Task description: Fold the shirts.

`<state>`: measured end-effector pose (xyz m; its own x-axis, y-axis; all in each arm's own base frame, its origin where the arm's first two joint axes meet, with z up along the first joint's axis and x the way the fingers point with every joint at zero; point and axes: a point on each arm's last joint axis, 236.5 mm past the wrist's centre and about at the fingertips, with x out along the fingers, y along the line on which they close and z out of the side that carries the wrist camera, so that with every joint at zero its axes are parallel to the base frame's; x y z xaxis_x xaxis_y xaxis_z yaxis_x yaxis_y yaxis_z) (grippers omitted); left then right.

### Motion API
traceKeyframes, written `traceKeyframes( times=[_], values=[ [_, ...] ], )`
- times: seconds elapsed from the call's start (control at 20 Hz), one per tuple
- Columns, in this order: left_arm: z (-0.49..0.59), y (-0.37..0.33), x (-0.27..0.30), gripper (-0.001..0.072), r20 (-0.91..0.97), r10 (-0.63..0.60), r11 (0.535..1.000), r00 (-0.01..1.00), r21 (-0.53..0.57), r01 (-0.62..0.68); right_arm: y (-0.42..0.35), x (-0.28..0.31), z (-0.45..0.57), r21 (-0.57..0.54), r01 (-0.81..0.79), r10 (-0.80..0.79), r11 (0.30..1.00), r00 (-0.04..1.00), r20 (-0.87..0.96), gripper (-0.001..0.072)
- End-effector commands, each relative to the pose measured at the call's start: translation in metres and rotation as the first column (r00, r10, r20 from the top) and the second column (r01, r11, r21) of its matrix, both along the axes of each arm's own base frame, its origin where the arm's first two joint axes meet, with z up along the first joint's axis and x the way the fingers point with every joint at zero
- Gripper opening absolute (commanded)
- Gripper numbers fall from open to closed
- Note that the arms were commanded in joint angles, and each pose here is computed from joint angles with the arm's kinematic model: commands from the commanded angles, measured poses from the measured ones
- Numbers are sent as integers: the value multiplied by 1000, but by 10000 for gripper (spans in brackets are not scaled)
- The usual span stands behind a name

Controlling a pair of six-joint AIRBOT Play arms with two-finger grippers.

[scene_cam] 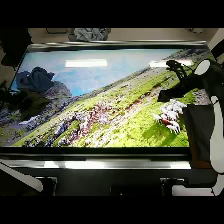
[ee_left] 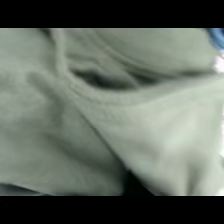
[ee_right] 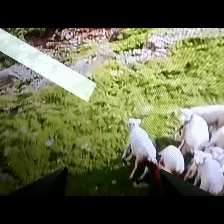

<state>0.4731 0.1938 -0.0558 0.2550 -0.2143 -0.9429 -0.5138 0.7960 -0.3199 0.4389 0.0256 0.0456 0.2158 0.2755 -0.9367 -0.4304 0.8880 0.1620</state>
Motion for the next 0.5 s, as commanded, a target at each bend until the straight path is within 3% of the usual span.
traceKeyframes(
  times=[0.0, 0.25, 0.45],
  values=[
    [73, -20, 16, 31, 167, -88, 996, 982, 47, 81, 0, -10, 28, -8, -7, 7, 1000, 999, 43, 672],
    [271, -113, 8, 31, 505, -302, 943, 808, 283, 176, 0, -37, 95, -40, -11, 18, 999, 985, 172, 672],
    [383, -251, -39, 31, 710, -447, 890, 544, 295, 347, -6, -71, 139, -92, -1, 24, 996, 968, 249, 672]
  ],
)
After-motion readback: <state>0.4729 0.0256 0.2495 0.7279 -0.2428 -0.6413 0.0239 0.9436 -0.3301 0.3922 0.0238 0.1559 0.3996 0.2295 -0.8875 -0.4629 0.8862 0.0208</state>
